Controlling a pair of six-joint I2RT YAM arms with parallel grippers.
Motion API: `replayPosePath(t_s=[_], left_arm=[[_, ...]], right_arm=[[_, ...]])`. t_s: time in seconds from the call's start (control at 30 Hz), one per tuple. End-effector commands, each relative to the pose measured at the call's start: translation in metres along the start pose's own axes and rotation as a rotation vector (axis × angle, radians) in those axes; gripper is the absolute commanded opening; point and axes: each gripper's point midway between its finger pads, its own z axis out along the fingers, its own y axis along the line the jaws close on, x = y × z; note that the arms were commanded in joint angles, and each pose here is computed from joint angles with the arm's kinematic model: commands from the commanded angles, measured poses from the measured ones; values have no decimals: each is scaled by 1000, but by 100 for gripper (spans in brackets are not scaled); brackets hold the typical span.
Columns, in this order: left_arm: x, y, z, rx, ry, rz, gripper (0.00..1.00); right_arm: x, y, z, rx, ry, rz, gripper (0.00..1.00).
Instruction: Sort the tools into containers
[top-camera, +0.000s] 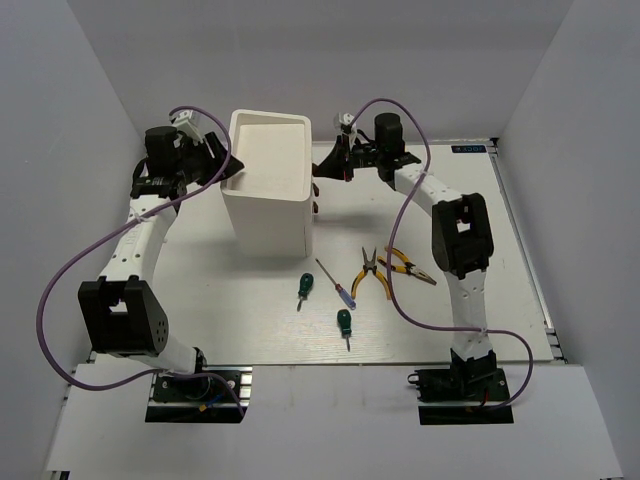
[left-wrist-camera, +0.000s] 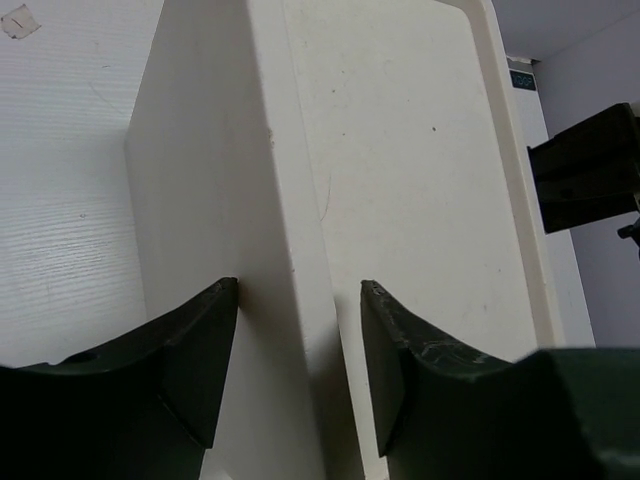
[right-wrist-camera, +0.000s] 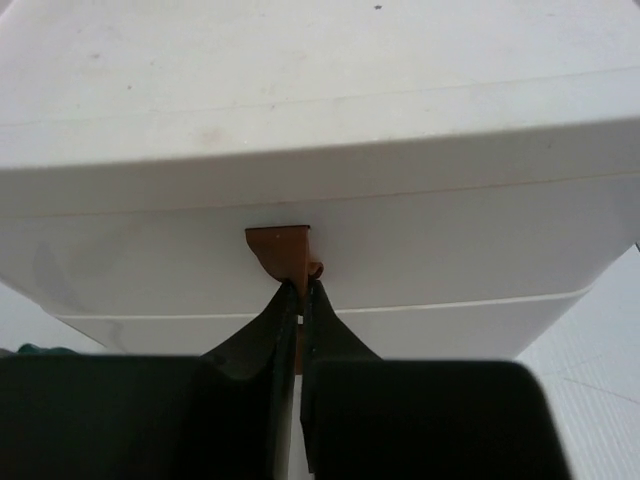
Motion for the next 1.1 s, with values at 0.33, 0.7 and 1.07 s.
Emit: replayPosePath(t_s=[0.33,0.7,1.07], left_arm=[[-8,-13,-7,34,-22,33,56],[-11,-13,-6,29,-33,37,56],[-15,-14,-3,42,-36,41,83]], right_arm=[[-43,6,-35,169,11,-173,0],[-17,-14,-89,334,126,-174,0],[-8,-49,-121,548,238,-161,72]])
